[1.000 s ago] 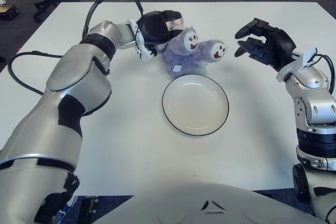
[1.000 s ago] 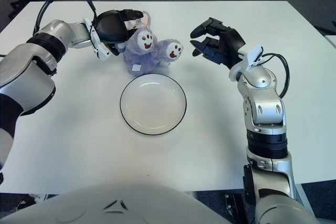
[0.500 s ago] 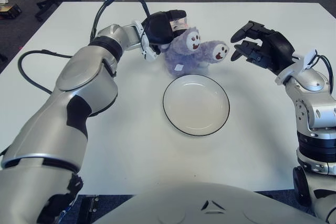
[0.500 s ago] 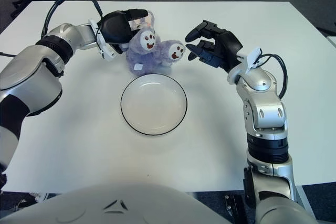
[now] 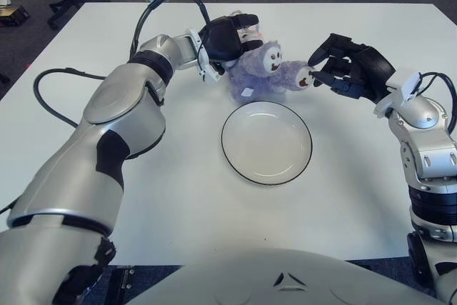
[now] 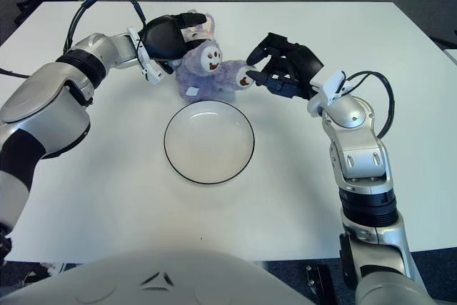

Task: Put the doll into the plate.

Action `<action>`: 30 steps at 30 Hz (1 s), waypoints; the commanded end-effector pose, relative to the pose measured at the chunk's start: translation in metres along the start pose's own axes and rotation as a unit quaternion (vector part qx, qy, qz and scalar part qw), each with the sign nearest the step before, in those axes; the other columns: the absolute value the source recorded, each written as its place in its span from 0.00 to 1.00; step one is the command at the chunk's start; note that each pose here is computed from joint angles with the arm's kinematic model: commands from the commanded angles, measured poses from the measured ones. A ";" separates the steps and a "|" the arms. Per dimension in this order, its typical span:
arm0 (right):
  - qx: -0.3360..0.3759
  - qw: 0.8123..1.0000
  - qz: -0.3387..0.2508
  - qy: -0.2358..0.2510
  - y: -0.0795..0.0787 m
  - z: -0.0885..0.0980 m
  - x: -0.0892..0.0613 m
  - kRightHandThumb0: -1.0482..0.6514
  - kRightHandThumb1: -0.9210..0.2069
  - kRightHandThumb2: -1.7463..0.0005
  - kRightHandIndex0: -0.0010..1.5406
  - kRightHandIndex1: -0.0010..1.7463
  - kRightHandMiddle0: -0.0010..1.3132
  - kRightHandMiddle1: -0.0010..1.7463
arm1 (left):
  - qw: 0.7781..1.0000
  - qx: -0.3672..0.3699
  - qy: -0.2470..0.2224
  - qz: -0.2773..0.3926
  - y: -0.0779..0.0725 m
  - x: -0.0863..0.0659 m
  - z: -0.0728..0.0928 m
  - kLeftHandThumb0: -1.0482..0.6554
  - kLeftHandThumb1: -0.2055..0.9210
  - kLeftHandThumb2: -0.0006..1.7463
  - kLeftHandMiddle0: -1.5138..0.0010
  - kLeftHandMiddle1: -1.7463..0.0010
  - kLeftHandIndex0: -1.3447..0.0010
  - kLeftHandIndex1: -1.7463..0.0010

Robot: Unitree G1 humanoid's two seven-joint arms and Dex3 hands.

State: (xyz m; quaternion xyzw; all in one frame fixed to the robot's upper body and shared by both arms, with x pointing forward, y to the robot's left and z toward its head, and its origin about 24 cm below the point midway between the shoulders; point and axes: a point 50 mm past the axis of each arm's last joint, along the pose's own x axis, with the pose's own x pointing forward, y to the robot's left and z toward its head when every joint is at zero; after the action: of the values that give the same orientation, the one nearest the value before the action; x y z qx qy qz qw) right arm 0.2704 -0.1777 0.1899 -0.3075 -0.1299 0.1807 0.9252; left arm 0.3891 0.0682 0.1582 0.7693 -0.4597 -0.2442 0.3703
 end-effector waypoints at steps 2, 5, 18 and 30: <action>-0.101 0.995 0.011 -0.026 0.008 0.001 -0.002 0.40 0.00 0.89 0.24 0.44 0.23 0.55 | 0.999 -0.034 0.006 -0.001 0.003 0.004 0.002 0.34 0.94 0.00 0.69 0.78 0.55 0.92; -0.109 0.994 0.012 -0.029 0.011 -0.002 -0.001 0.32 0.00 0.92 0.25 0.19 0.24 0.41 | 0.999 -0.045 0.010 -0.003 0.003 0.005 0.002 0.34 0.94 0.00 0.74 0.67 0.56 0.89; -0.117 0.993 0.022 -0.022 0.014 -0.004 0.005 0.27 0.01 0.99 0.18 0.01 0.24 0.14 | 0.997 -0.072 0.019 -0.008 0.003 0.006 0.003 0.35 0.92 0.00 0.81 0.53 0.64 0.75; -0.132 0.991 0.030 -0.005 0.021 -0.005 0.010 0.28 0.04 1.00 0.12 0.00 0.26 0.07 | 0.996 -0.091 0.023 -0.013 0.003 0.006 0.003 0.35 0.92 0.00 0.81 0.51 0.67 0.71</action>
State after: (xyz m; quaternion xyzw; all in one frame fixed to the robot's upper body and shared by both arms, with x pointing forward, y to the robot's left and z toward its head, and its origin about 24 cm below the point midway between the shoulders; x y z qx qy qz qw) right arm 0.2724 -0.1659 0.1748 -0.4199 -0.1533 0.1905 0.8740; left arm 0.3892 0.0621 0.1617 0.7495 -0.4253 -0.2626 0.4342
